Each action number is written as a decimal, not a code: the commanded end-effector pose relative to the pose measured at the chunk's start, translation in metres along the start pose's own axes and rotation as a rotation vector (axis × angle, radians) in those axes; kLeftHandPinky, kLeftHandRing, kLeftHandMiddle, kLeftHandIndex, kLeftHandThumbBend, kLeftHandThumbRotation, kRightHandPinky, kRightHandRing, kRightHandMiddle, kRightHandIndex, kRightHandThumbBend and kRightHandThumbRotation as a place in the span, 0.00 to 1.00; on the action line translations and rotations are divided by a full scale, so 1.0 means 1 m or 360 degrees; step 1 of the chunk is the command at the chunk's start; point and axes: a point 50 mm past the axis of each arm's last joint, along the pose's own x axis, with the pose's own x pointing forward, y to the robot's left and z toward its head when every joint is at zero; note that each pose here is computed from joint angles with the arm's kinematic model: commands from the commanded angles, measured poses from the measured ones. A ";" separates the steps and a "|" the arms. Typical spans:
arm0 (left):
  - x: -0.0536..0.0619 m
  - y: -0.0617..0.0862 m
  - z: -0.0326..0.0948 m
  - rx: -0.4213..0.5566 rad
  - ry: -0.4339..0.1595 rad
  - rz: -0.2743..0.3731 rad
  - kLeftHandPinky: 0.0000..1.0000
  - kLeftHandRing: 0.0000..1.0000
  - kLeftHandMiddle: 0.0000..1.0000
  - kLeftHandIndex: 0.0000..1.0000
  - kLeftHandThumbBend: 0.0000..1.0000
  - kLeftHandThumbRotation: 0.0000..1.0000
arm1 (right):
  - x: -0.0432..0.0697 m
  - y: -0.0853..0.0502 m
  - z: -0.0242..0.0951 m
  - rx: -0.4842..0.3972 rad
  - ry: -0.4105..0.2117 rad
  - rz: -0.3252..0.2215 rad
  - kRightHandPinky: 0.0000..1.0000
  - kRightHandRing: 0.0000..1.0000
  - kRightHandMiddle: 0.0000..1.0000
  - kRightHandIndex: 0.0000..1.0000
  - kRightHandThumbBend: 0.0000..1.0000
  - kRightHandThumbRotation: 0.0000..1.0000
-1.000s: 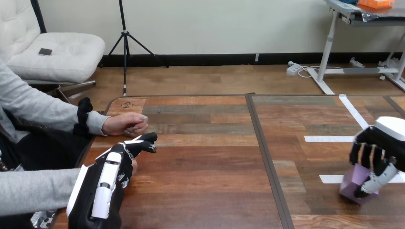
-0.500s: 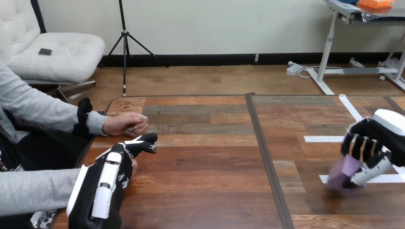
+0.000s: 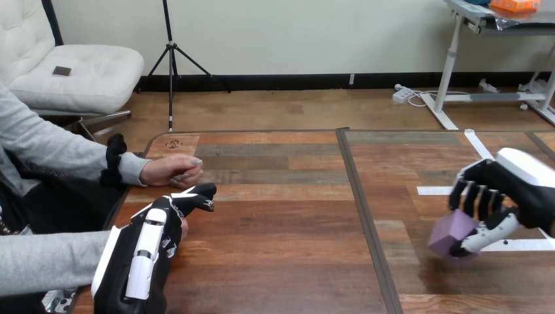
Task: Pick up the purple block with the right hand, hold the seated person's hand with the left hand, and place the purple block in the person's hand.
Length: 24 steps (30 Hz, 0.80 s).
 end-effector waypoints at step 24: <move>0.020 0.008 0.019 0.0280 -0.0250 -0.0004 0.60 0.72 0.69 0.53 0.02 0.72 | 0.017 -0.019 0.048 0.0036 -0.0324 -0.0158 0.36 0.38 0.42 0.41 0.90 0.00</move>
